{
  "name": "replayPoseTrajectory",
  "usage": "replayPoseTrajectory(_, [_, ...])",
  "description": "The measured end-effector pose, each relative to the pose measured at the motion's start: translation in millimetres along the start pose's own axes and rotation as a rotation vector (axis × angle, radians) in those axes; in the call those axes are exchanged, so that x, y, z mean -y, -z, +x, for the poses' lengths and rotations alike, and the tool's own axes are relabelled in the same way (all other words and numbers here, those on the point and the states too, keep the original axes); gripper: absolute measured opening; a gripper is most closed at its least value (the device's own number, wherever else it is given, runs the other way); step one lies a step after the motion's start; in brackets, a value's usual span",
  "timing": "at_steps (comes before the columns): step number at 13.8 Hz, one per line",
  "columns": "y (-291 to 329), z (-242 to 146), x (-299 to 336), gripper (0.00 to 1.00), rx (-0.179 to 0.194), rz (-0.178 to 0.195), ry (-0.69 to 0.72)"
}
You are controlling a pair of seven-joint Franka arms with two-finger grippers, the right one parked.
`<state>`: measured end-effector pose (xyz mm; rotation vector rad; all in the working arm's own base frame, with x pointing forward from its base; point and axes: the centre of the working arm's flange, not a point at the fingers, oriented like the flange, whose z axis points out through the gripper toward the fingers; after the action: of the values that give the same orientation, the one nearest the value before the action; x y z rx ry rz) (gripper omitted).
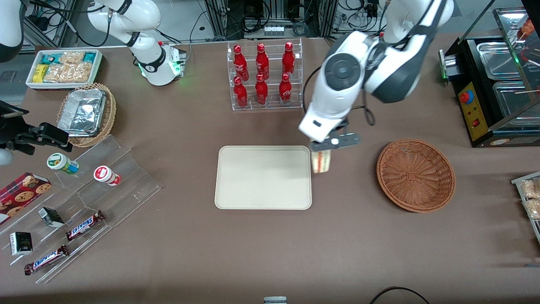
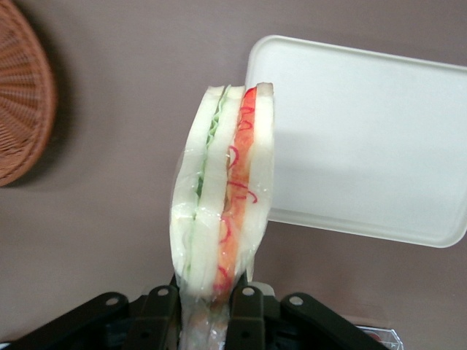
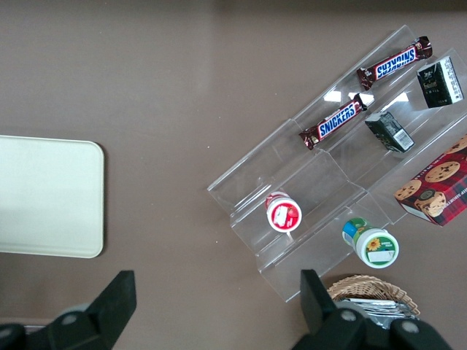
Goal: Place sandwich from basket to tray
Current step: 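Carry the held sandwich with the left gripper over the cream tray, then lower the sandwich onto the tray and open the left gripper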
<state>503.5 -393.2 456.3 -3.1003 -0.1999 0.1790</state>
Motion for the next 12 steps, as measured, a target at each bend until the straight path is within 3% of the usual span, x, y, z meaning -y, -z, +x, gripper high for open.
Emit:
replayPoseTrajectory(8, [-90, 7, -81, 0.25, -0.022, -0.011, 0.015])
replayPoseTrajectory(12, [-137, 12, -102, 0.25, -0.082, 0.004, 0.027])
